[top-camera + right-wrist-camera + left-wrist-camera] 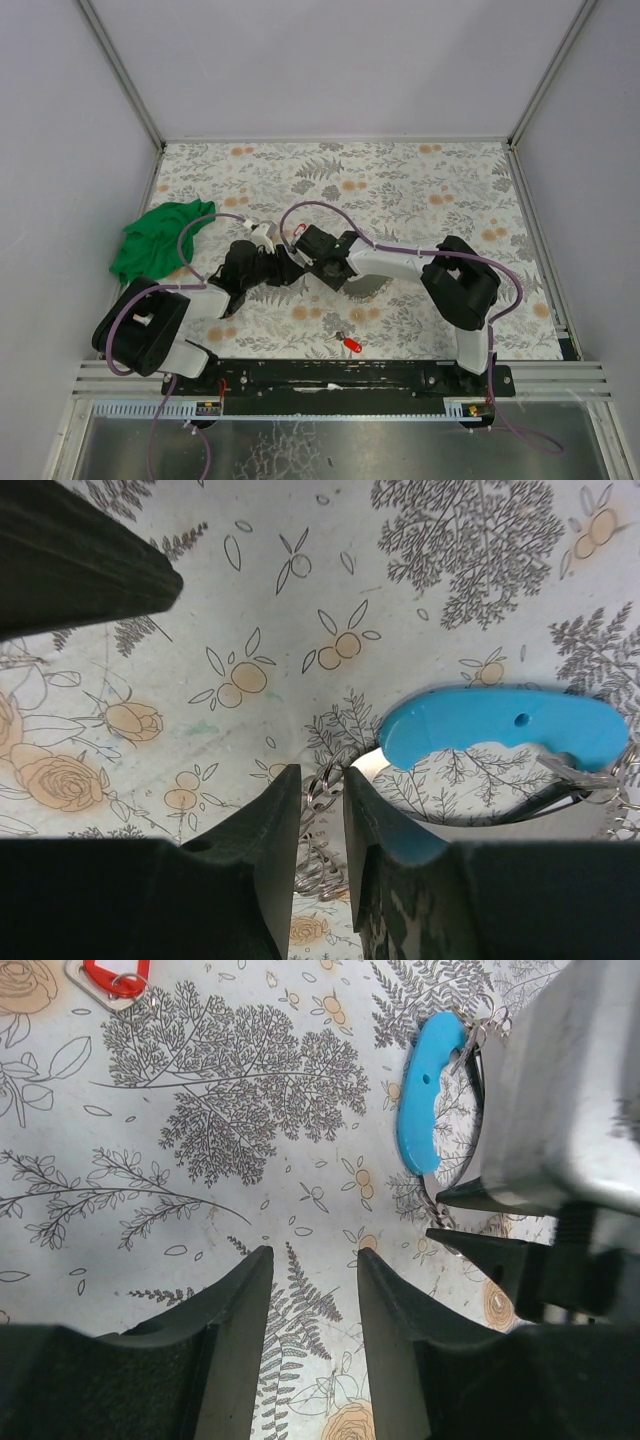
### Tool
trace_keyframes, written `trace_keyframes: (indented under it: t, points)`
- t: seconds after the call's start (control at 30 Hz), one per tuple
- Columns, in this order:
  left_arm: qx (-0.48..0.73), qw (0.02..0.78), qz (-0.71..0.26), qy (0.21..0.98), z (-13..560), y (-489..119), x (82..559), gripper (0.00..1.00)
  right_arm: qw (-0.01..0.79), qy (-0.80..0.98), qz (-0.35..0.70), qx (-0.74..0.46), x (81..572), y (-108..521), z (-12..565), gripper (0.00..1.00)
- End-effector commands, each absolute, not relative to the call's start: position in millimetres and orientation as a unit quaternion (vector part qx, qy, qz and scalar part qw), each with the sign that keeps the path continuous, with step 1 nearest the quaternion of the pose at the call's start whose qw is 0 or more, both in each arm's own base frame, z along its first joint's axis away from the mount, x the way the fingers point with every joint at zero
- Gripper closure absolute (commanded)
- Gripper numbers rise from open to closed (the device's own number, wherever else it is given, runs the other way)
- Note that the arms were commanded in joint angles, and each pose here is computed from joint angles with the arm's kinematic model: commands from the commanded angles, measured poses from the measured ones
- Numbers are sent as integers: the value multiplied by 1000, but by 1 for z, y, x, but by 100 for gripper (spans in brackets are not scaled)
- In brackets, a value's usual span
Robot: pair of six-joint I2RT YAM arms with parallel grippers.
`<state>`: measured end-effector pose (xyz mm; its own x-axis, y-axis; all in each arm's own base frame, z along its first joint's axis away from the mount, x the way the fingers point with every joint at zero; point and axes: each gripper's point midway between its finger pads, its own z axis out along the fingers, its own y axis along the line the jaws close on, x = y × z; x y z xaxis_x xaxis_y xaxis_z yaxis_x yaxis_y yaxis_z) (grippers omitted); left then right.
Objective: Put the keys on the keyring
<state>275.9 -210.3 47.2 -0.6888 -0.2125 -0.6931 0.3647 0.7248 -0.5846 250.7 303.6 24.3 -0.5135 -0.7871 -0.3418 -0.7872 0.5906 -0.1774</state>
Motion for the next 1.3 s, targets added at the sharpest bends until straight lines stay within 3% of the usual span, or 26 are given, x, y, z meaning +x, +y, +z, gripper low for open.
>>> trace_keyframes:
  t: [0.0, 0.37, 0.57, 0.9, 1.27]
  points:
    - [49, 417, -370, 828, 56, -208, 282, 61, 180, 868, -15, -463, 244, 298, 18, 70]
    - [51, 413, -376, 828, 55, -211, 281, 61, 179, 869, -45, -460, 252, 293, 7, 73]
    - [58, 422, -381, 821, 60, -211, 281, 61, 200, 861, -20, -467, 253, 301, 23, 85]
    - [109, 441, -443, 773, 86, -226, 267, 61, 310, 809, 197, -459, 252, 327, 87, 96]
    - [229, 477, -511, 678, 129, -250, 246, 61, 398, 704, 361, -464, 245, 322, 147, 97]
